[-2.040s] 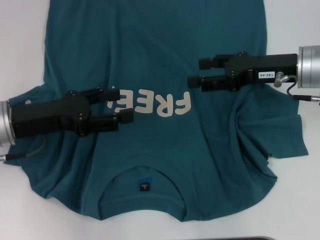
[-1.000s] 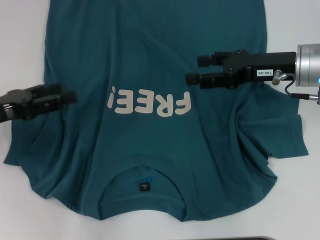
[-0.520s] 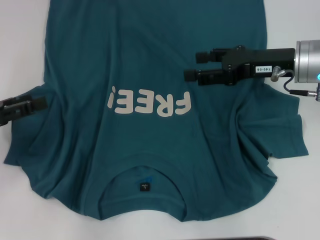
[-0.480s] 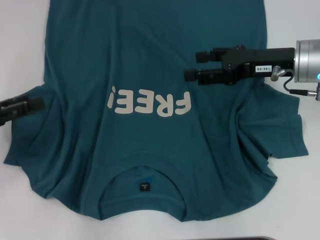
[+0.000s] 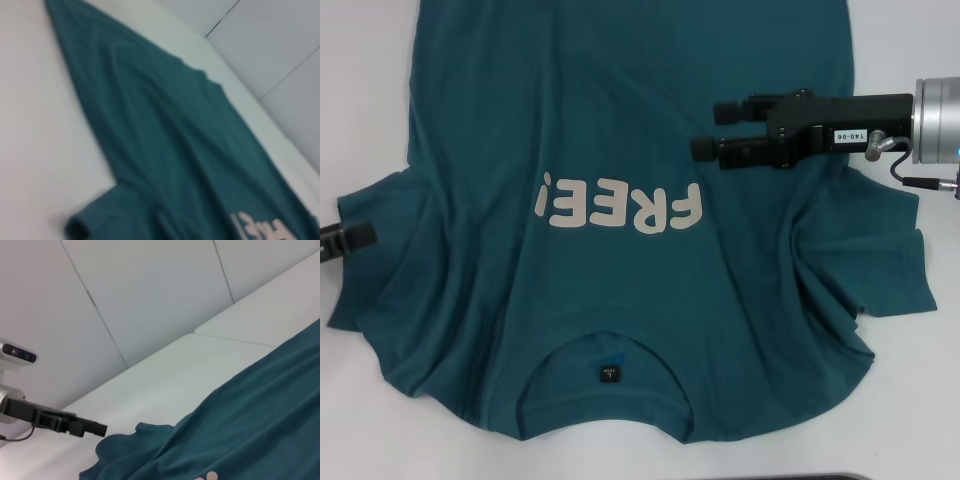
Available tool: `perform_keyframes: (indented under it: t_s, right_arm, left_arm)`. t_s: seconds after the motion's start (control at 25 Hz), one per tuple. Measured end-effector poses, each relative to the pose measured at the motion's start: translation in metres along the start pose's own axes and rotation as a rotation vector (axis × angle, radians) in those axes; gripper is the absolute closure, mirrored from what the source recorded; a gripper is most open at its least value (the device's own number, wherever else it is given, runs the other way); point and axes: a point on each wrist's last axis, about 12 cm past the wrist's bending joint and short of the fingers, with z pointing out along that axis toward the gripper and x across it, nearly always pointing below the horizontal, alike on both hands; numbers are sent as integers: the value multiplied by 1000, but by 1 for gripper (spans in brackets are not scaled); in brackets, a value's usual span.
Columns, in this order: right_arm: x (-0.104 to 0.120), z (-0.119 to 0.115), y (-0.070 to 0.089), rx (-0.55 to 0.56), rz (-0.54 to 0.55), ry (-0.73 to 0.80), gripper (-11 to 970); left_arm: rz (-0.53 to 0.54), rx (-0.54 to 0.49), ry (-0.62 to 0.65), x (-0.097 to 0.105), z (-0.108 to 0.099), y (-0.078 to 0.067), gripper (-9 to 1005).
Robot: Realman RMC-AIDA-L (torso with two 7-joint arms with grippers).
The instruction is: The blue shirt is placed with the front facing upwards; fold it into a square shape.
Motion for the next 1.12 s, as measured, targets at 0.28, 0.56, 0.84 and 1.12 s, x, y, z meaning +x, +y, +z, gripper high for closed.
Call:
perform_keyframes:
  t_s: [0.28, 0.56, 0.84, 1.12]
  right_arm:
    - [0, 0, 0, 0, 6, -1, 105]
    - [1, -1, 0, 0, 10, -1, 105]
    - [0, -1, 0, 0, 8, -1, 105]
    - [-1, -1, -1, 4, 5, -3, 106]
  left_arm:
    - [-1, -61, 36, 2, 2, 7, 123]
    - [1, -78, 52, 3, 3, 9, 123]
    - [-1, -73, 78, 6, 3, 8, 124]
    - [6, -55, 85, 4, 8, 5, 142]
